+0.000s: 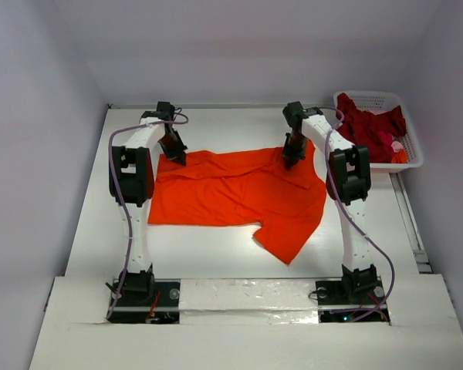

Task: Fold and stack the t-shirts
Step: Fold the tshirt

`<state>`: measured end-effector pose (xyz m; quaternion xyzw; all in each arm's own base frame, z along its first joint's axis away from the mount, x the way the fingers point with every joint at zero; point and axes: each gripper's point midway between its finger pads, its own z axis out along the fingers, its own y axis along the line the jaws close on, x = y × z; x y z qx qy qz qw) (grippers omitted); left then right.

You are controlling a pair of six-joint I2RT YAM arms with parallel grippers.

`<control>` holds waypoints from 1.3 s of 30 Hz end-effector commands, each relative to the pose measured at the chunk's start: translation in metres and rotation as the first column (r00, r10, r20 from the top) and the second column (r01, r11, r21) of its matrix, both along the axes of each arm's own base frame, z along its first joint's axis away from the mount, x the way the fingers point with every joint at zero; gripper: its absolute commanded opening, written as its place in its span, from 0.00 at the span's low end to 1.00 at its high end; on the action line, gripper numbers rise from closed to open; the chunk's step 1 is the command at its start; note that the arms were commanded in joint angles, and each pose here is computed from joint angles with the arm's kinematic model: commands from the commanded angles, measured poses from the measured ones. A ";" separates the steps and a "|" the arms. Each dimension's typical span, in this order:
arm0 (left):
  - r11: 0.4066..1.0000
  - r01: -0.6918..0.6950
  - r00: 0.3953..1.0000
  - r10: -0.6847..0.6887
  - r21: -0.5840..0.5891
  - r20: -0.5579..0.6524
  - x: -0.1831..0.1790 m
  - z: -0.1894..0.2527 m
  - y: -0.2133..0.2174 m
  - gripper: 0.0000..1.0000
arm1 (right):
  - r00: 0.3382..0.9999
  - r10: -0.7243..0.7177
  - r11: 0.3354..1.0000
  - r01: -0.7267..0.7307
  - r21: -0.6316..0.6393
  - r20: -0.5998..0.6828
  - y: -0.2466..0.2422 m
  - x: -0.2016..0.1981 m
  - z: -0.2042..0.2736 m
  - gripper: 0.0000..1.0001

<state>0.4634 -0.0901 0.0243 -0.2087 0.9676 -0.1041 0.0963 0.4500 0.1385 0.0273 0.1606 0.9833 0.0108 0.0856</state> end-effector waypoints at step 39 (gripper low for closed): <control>0.988 -0.148 0.956 0.152 -0.037 0.250 0.036 0.105 0.042 0.73 | 0.931 0.148 0.962 -0.213 0.168 0.332 0.030 0.046 0.121 0.42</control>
